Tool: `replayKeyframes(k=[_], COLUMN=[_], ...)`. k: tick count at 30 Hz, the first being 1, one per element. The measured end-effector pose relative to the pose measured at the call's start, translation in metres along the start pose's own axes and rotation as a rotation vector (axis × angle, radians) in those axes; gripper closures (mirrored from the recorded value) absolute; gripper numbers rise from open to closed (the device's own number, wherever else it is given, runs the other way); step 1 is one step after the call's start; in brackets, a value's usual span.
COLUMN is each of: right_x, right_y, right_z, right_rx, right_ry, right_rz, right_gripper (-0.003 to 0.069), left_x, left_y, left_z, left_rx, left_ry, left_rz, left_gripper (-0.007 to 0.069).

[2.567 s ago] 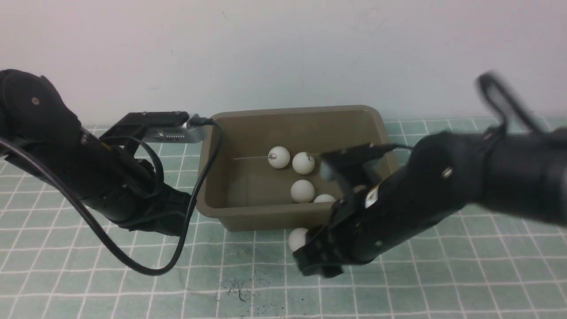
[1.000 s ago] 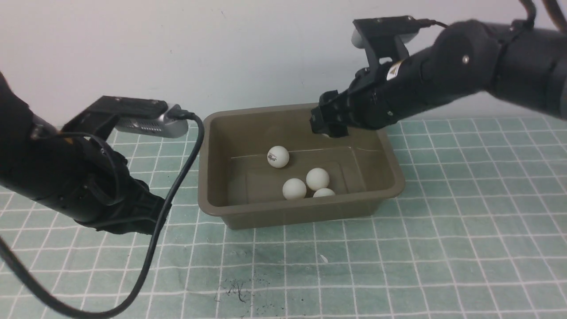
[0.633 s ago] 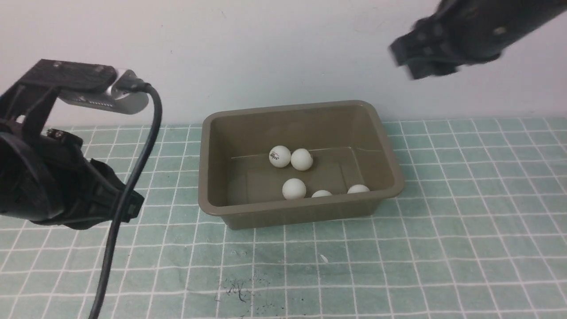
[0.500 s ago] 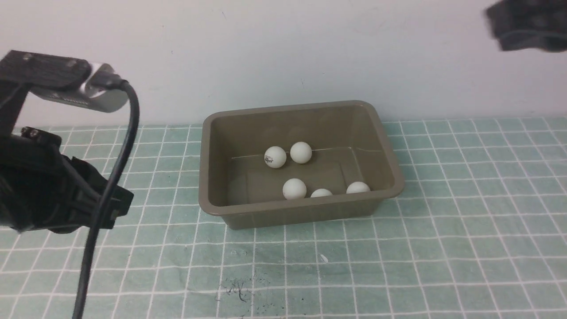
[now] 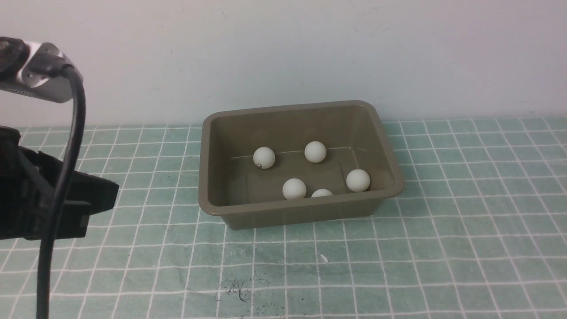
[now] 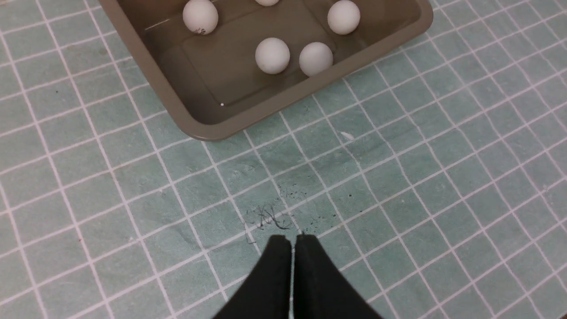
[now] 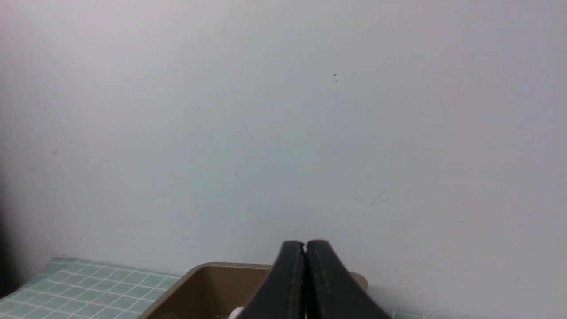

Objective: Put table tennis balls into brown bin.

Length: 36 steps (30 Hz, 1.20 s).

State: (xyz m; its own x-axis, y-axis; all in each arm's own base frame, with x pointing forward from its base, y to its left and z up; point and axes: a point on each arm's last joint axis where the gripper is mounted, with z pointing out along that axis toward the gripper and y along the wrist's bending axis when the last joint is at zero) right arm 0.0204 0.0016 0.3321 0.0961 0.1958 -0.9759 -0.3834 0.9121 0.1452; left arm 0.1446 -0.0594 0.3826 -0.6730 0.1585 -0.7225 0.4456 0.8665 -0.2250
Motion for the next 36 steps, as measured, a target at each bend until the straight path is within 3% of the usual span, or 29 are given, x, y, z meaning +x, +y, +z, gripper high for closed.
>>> replayKeyframes(k=[4, 13, 19, 36], right_x=[0.02, 0.021, 0.021, 0.021], right_y=[-0.003, -0.003, -0.003, -0.003], right_z=[-0.004, -0.004, -0.004, -0.004], right_rx=[-0.008, -0.011, -0.01, -0.008], right_ry=[-0.017, -0.029, -0.029, -0.025], right_rz=[0.045, 0.038, 0.038, 0.036], right_gripper=[0.0672, 0.0672, 0.0672, 0.0672], left_x=[0.005, 0.039, 0.06, 0.066], left_y=[-0.006, -0.029, -0.038, -0.034], left_z=[-0.016, -0.097, -0.123, -0.117], left_rx=[-0.004, -0.103, -0.124, -0.159], left_ry=[-0.059, -0.42, -0.519, -0.541], left_rz=[-0.006, 0.046, 0.09, 0.132], left_gripper=[0.063, 0.063, 0.063, 0.063])
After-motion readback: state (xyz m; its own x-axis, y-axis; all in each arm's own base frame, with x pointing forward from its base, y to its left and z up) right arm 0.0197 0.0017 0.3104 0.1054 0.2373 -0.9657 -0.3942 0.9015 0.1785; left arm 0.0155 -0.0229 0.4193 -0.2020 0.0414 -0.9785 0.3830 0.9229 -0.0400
